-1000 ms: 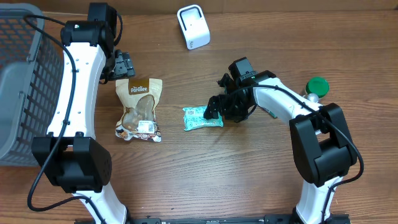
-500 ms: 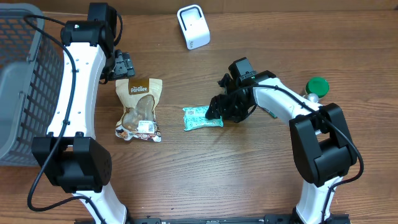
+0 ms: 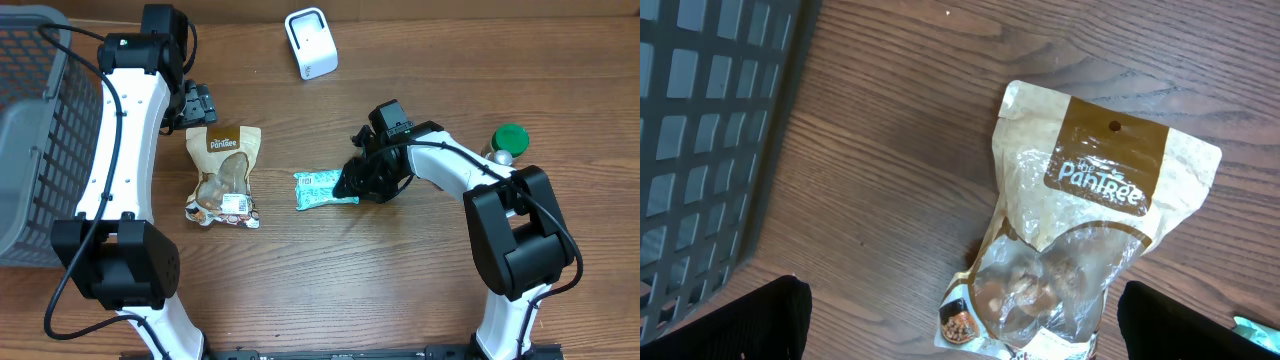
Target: Scan the item barcode
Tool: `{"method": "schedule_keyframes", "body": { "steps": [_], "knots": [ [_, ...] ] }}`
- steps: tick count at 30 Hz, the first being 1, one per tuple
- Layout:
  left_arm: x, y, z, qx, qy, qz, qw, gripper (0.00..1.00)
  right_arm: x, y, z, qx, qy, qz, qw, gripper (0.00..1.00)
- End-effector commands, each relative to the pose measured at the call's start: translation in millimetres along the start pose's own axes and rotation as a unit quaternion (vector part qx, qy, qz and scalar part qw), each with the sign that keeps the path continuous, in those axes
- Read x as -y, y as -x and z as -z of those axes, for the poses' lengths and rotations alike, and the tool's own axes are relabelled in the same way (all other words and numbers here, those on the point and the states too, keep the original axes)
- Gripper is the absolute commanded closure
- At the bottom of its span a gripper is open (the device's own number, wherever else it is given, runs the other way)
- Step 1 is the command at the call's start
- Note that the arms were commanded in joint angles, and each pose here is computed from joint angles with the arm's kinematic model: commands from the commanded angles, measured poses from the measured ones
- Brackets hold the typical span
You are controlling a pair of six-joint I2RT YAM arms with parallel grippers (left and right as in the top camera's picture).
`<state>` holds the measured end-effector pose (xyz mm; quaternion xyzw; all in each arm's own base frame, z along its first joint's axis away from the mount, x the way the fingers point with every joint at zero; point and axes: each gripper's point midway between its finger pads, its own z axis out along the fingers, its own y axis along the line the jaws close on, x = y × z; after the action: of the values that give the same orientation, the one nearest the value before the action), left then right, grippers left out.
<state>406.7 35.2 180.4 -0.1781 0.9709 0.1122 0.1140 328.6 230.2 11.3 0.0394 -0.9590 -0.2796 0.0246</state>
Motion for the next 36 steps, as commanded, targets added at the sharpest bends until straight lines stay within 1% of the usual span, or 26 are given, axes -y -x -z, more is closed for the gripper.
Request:
{"method": "schedule_keyframes", "body": {
  "steps": [1, 6, 11, 18, 26, 29, 31, 32, 35, 36],
  "knots": [
    [0, 4, 8, 0.013, -0.003, 0.001, 1.000, 0.00, 4, 1, -4, 0.003, -0.004, -0.036, 0.999, 0.49],
    [0, 4, 8, 0.013, -0.003, 0.001, 1.000, 0.01, 2, 4, -4, 0.010, 0.003, -0.044, 0.999, 0.52],
    [0, 5, 8, 0.013, -0.003, 0.001, 1.000, 0.00, 0, 5, -4, 0.011, 0.008, -0.043, 0.999, 0.52],
    [0, 5, 8, 0.013, -0.003, 0.001, 1.000, 0.00, -7, 6, -3, 0.010, 0.026, -0.038, 0.999, 0.56],
    [0, 5, 8, 0.013, -0.003, 0.001, 1.000, 0.00, -2, 8, -4, 0.015, 0.013, -0.039, 0.999, 0.55],
    [0, 4, 8, 0.013, -0.003, 0.001, 1.000, 0.00, -2, 8, -4, 0.015, 0.013, -0.039, 0.999, 0.60],
    [0, 4, 8, 0.013, -0.003, 0.001, 1.000, 0.00, -2, 8, -4, 0.016, 0.013, -0.038, 0.999, 0.69],
    [0, 4, 8, 0.013, -0.003, 0.001, 1.000, 0.00, -2, 9, -4, 0.017, 0.014, -0.037, 0.999, 0.72],
    [0, 5, 8, 0.013, -0.003, 0.001, 1.000, 0.01, -3, 9, -4, 0.018, 0.014, -0.034, 0.999, 0.78],
    [0, 4, 8, 0.013, -0.003, 0.001, 1.000, 0.00, -3, 10, -4, 0.019, 0.014, -0.032, 0.999, 0.78]
  ]
}}
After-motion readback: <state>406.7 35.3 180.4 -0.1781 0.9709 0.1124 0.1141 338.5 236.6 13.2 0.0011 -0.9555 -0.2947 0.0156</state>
